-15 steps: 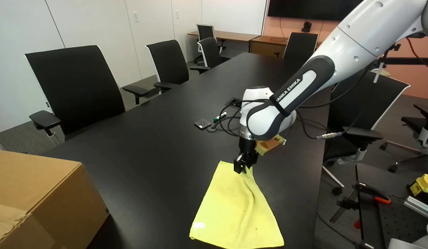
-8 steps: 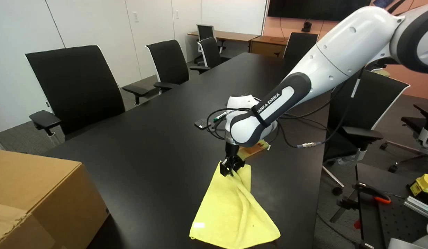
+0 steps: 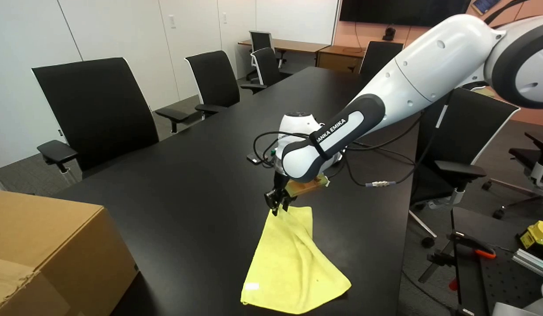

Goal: Fold the towel on the table.

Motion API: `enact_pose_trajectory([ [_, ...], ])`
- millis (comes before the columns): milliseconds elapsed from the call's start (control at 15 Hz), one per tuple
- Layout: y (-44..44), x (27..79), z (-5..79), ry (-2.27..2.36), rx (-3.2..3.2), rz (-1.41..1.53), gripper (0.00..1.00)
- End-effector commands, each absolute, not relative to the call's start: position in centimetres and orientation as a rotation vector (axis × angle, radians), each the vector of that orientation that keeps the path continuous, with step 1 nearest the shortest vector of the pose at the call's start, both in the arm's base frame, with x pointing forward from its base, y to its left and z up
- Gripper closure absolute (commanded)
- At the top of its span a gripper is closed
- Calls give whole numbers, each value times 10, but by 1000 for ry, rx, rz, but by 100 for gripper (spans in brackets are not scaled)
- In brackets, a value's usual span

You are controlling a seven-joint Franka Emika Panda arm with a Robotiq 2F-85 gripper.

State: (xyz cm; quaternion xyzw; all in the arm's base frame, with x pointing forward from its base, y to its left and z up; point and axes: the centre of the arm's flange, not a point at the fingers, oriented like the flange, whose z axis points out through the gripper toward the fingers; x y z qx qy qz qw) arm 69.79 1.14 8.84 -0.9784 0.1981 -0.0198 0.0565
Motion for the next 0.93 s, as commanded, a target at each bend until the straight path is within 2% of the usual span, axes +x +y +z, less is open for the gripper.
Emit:
enact_pose_trajectory([
  [0, 22, 700, 113, 636, -2966, -160, 23],
  [200, 37, 677, 131, 630, -2962, -180, 2],
  [867, 102, 517, 118, 562, -3008, 143, 0],
])
